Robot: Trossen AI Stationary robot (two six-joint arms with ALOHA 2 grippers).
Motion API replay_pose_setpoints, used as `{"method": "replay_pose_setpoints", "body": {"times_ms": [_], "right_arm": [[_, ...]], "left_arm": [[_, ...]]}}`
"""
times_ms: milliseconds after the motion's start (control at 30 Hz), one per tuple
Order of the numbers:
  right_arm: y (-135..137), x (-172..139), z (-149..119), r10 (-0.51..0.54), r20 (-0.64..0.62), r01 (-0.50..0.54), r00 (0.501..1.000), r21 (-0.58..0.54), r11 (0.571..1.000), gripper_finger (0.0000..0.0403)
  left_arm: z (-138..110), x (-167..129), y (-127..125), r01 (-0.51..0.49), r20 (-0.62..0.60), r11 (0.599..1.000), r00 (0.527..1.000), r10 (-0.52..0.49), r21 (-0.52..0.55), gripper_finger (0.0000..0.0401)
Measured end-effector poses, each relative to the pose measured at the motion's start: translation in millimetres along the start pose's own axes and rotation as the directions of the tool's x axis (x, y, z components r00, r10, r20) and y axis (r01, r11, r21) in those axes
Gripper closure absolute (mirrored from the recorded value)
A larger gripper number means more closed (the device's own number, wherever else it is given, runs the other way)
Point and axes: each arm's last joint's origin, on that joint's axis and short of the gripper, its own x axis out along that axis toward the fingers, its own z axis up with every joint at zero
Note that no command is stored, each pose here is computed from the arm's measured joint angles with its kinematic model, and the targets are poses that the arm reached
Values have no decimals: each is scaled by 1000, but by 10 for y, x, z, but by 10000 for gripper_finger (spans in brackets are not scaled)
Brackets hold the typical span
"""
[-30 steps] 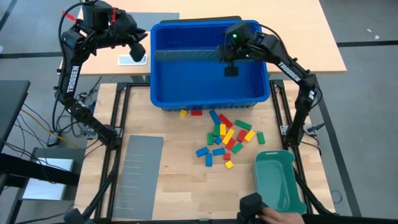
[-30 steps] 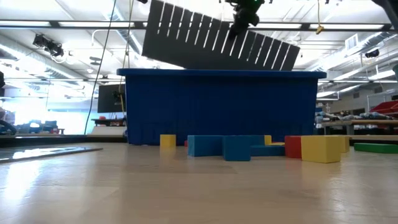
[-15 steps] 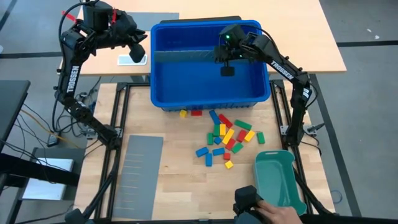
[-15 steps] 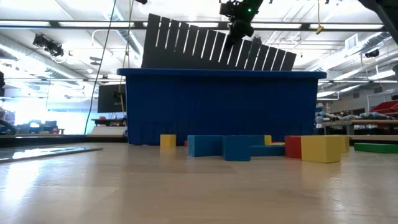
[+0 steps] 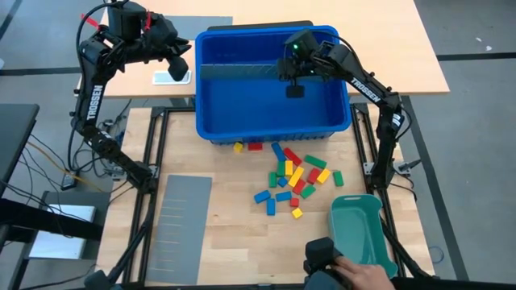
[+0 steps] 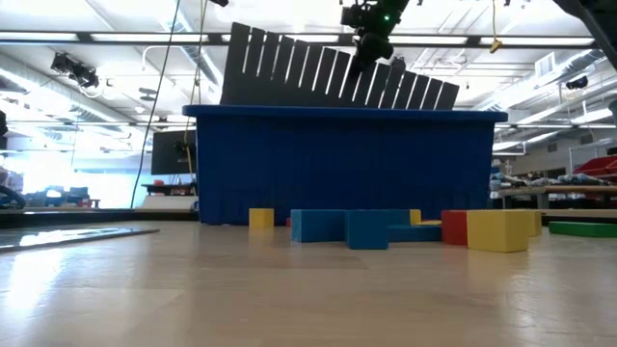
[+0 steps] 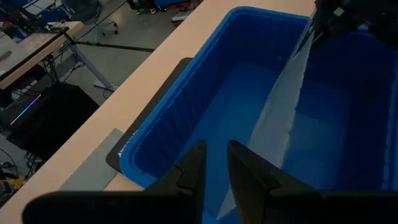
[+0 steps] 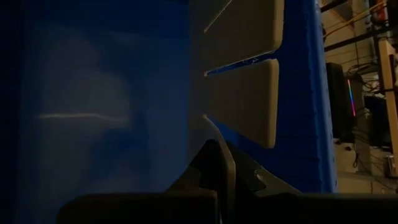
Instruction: Sort Items/Unsort Items
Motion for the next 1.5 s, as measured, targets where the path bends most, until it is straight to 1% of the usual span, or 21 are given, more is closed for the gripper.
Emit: {"method": "replay_pose_setpoints", "body": {"times_ms": [100,233,300,433,633,700,900,1133,1233,1333,1433,1500], "right_arm": [[0,1,-5,3,-2,-3,1000,-4,1000,403],[-2,6,-10,4,-5,-4,1000,-17,1000,403],[2,45,-11,1,-22,-1,1000,-22,1000,403],[29,207,-23,31,-56,-32,998,-28,999,403],[19,276,-11,-19,-96,14,995,-60,998,403],[19,265,-16,-20,-102,13,995,-67,998,403],[36,98,1,-8,-98,-3,995,-104,995,403],[-39,-227,87,-97,-68,86,993,-147,985,403],[-18,-319,64,-86,-75,71,993,-181,981,403],[-2,-406,76,-95,-64,81,993,-185,979,403],[5,-503,69,-100,-53,90,994,-177,980,403],[5,-528,61,-96,-50,87,994,-160,983,403]], "left_arm": [[1,0,-1,2,2,1000,1000,-2,-12,329],[6,0,-13,47,22,999,999,-47,-12,329],[8,-1,-18,61,28,998,998,-61,-13,329],[8,-1,-20,65,28,998,998,-64,-15,329],[-24,-1,-34,79,-5,997,997,-80,-20,329],[-27,-1,-36,81,-8,997,997,-81,-20,329],[-34,6,-38,85,-16,996,996,-85,-20,329],[-45,121,-34,97,-42,995,994,-98,-28,329],[-49,171,-30,101,-52,994,993,-103,-30,329],[-55,228,-27,107,-65,994,992,-109,-32,329],[-51,218,-30,112,-59,993,992,-113,-29,329],[-46,209,-41,150,-40,989,988,-150,-20,329]]}}
